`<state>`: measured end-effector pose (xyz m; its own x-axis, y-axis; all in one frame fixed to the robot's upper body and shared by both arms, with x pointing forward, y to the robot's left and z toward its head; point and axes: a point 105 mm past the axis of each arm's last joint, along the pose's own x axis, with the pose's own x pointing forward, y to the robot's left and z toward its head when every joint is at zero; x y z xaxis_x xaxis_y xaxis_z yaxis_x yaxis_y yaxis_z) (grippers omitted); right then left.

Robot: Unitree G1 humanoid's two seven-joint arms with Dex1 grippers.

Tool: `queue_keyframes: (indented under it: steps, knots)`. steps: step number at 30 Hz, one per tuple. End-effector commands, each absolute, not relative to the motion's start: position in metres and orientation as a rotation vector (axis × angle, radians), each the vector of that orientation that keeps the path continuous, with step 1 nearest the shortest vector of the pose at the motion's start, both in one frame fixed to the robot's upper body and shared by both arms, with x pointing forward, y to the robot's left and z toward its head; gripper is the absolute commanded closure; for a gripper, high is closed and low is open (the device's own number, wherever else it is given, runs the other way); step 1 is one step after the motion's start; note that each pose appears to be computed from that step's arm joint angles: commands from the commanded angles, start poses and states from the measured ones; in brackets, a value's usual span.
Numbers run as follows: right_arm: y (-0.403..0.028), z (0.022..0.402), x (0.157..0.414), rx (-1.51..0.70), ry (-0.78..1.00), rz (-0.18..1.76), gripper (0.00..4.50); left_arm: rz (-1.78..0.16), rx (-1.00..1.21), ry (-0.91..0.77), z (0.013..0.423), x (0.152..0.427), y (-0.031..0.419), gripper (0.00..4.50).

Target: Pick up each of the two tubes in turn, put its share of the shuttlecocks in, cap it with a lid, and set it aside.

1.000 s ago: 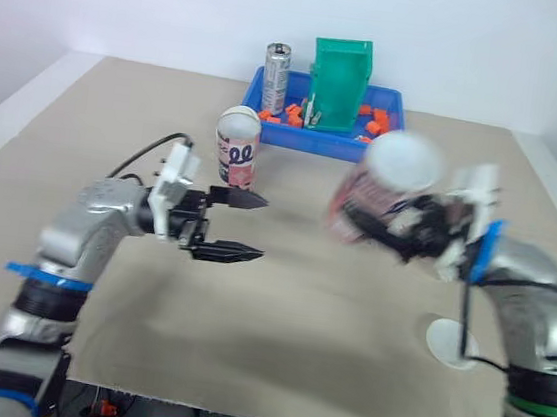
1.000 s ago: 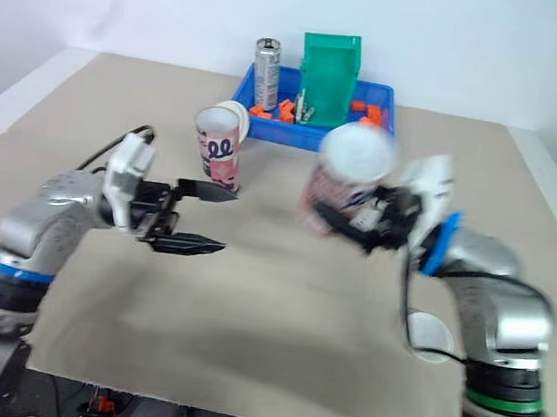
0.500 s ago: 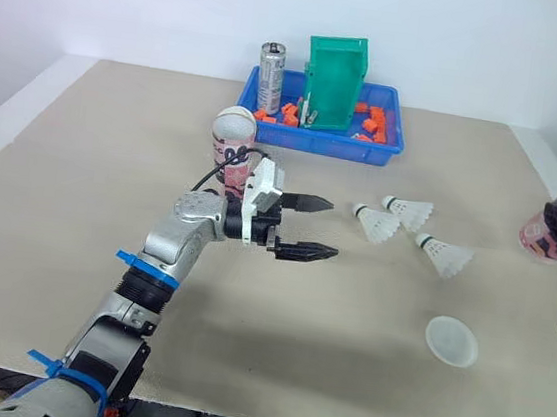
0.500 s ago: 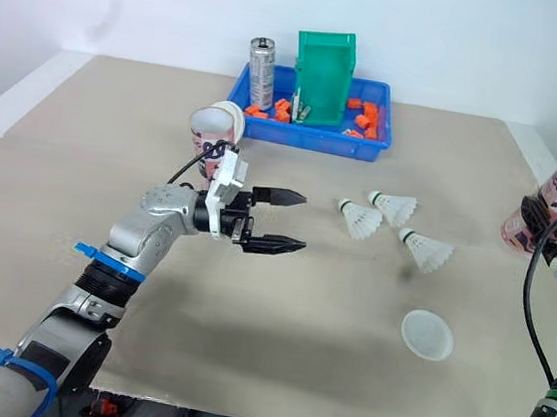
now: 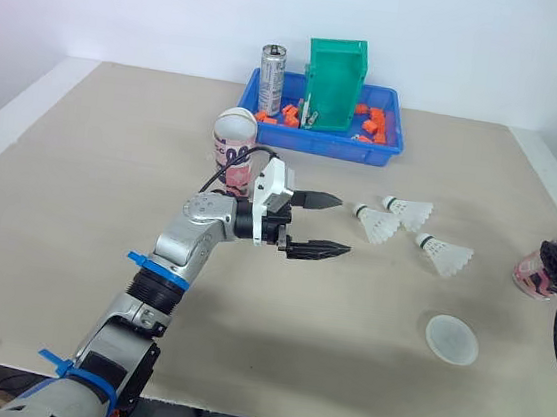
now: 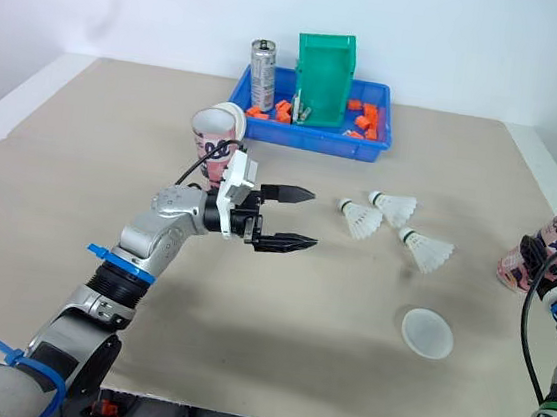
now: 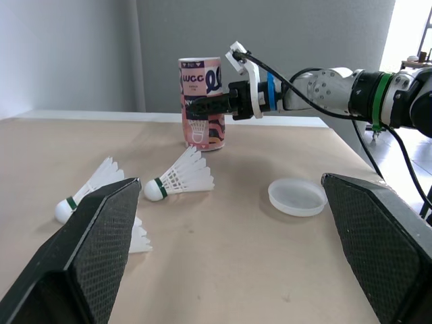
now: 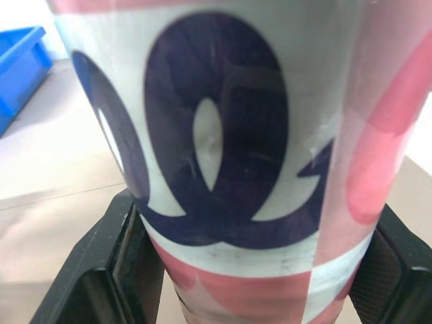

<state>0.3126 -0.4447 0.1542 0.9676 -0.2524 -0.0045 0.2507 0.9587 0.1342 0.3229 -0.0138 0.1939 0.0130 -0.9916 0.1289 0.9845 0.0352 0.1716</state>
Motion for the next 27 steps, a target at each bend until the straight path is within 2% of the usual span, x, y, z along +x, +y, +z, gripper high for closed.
queue_keyframes:
  steps: [1,3,10,17,22,24,27]
  knots:
    - [-0.448,0.144,0.308,0.163,0.010,-0.266,0.73,-1.528,0.055,-0.297,0.209,0.325,-0.012,0.00]
    - [-0.443,0.144,0.309,0.185,0.003,-0.220,0.06,-1.528,0.053,-0.298,0.209,0.325,-0.012,0.00]
    - [-0.446,0.140,0.300,0.134,0.072,-0.212,0.06,-1.531,0.046,-0.301,0.210,0.325,-0.014,0.00]
    - [-0.441,0.143,0.284,0.078,0.131,-0.120,0.06,-1.533,0.034,-0.303,0.212,0.325,-0.012,0.00]
    - [-0.438,0.149,0.254,-0.004,0.195,-0.037,0.06,-1.527,0.049,-0.271,0.205,0.322,0.002,0.00]
    - [-0.430,0.156,0.242,0.003,0.195,0.020,0.06,-1.507,0.059,-0.252,0.201,0.321,0.012,0.00]
    - [-0.386,0.175,0.231,-0.023,0.152,0.220,0.06,-1.452,0.034,-0.213,0.197,0.320,0.033,0.00]
